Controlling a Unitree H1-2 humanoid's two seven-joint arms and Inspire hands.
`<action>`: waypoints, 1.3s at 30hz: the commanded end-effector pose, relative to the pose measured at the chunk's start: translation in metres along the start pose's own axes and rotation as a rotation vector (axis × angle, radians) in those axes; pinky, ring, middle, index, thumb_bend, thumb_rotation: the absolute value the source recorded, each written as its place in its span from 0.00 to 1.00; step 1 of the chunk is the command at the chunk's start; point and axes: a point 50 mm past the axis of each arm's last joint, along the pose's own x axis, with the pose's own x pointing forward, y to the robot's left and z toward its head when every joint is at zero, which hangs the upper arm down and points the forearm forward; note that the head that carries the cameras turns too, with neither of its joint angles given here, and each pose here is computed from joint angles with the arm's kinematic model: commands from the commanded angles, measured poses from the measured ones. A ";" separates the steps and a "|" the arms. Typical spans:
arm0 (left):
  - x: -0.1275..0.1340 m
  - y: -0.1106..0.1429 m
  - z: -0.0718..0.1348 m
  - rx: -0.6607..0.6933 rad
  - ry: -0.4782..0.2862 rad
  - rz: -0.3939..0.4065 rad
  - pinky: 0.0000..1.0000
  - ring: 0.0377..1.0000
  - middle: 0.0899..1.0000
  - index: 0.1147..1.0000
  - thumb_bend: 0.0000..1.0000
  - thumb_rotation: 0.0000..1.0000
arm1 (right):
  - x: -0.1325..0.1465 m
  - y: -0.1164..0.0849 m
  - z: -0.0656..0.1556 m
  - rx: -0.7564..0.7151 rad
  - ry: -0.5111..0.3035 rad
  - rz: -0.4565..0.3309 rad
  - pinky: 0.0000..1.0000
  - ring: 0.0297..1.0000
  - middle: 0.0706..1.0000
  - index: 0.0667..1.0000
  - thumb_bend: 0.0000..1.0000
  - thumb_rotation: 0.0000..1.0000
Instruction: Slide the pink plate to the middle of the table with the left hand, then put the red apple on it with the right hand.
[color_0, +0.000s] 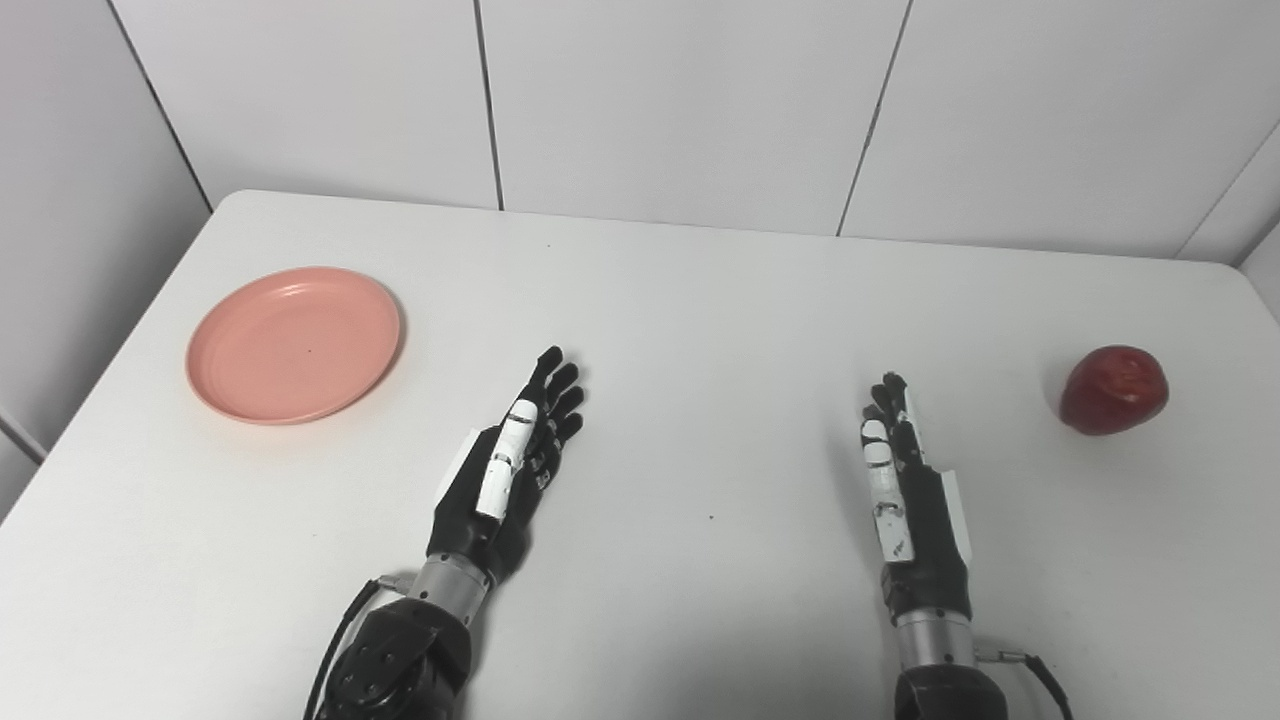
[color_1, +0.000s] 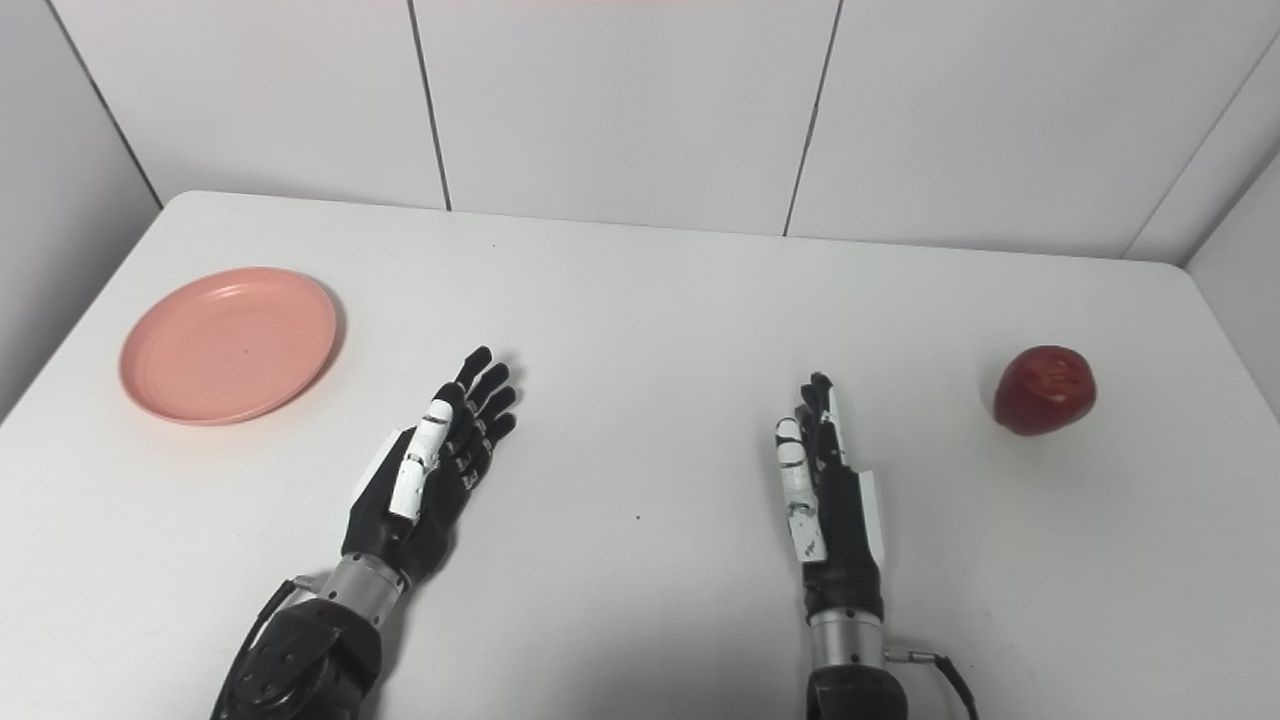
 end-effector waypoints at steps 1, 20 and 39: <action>0.006 -0.003 0.005 -0.005 -0.023 -0.011 1.00 0.99 1.00 0.99 0.41 1.00 | 0.000 0.002 -0.002 0.002 -0.005 0.015 0.97 0.96 0.97 0.99 0.23 1.00; 0.008 -0.003 0.005 -0.002 -0.025 -0.016 1.00 0.99 0.99 0.99 0.42 1.00 | 0.002 0.001 -0.001 0.001 0.010 0.014 0.99 0.97 0.98 0.99 0.25 1.00; 0.017 -0.026 -0.012 -0.008 -0.016 -0.026 0.99 0.97 0.98 0.97 0.39 1.00 | 0.005 -0.026 -0.023 0.038 -0.008 0.026 1.00 0.99 0.99 1.00 0.20 1.00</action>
